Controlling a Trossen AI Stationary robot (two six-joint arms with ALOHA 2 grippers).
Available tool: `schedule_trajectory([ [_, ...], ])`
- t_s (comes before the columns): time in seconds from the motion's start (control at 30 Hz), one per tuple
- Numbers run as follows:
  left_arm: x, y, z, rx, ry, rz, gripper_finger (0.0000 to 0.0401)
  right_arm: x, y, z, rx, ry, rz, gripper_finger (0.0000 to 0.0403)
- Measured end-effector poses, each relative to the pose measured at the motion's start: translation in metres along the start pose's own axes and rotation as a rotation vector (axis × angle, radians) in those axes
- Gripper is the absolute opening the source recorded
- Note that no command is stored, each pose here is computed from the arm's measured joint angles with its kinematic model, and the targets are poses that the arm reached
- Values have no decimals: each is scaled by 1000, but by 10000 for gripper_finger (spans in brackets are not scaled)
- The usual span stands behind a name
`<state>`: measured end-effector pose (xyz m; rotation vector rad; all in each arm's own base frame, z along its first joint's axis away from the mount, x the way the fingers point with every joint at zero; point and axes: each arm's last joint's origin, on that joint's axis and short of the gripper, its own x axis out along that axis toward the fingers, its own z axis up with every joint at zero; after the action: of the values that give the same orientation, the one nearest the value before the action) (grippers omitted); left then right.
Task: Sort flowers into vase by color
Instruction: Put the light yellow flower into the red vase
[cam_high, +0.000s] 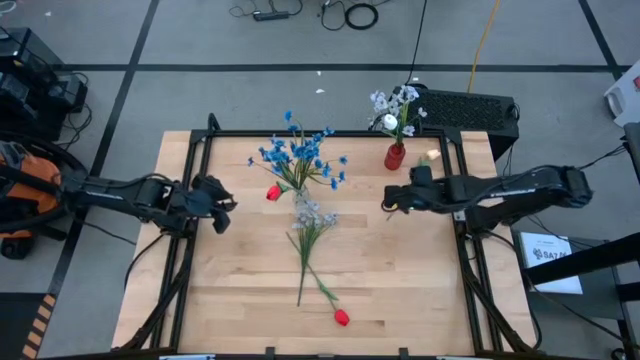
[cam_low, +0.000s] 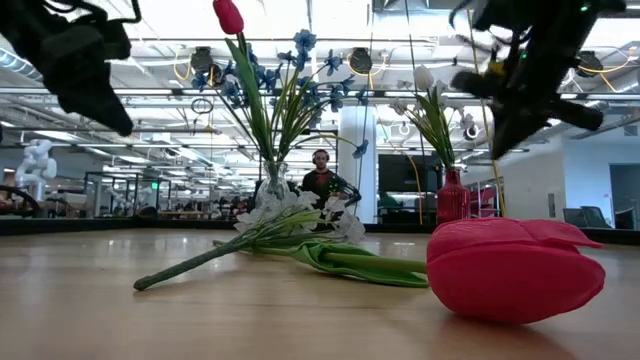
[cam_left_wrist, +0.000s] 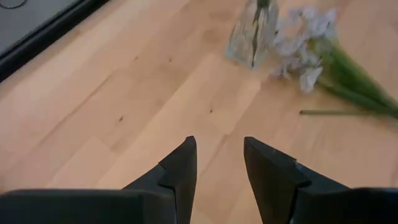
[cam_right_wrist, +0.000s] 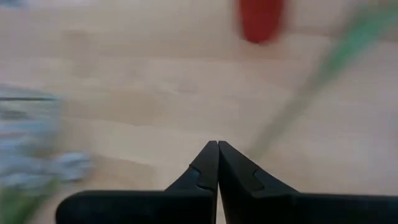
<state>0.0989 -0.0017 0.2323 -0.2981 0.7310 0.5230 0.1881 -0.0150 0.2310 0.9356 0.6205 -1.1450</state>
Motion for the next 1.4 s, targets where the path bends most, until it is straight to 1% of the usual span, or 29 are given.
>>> schedule_trajectory([
  [0.07,-4,1,2,-17,-34,-22,139,2,-1,4,16,19,-125,0],
  [0.17,-8,4,2,-35,-73,-28,139,5,-5,11,61,10,-249,0],
  [0.27,-10,4,3,-46,-95,-35,139,11,-12,20,111,8,-327,0],
  [0.37,-9,3,5,-52,-105,-41,139,16,-17,32,120,21,-363,5],
  [0.53,-7,0,7,-57,-114,-45,139,27,-21,55,137,-1,-352,33],
  [0.63,-6,-1,7,-66,-108,-41,139,34,-29,68,168,-11,-391,57],
  [0.73,-5,-1,7,-101,-103,-40,139,43,-41,74,193,5,-429,84],
  [0.8,-4,-2,8,-114,-99,-38,139,52,-49,75,208,32,-432,100],
  [0.87,-4,-2,8,-128,-98,-38,139,62,-57,74,234,47,-409,115],
  [0.93,-4,-2,8,-146,-98,-39,139,73,-62,72,251,53,-360,129],
  [1.03,-4,-2,8,-160,-99,-36,139,86,-69,71,264,30,-308,144],
  [1.13,-4,-2,8,-180,-102,-34,139,94,-78,70,292,7,-306,150],
  [1.27,-3,-2,9,-190,-116,-29,139,105,-90,67,346,-8,-321,145],
  [1.33,-3,-3,10,-213,-134,-24,139,112,-93,64,362,-1,-308,141],
  [1.4,-3,-3,11,-219,-141,-16,139,120,-92,62,351,15,-285,137],
])
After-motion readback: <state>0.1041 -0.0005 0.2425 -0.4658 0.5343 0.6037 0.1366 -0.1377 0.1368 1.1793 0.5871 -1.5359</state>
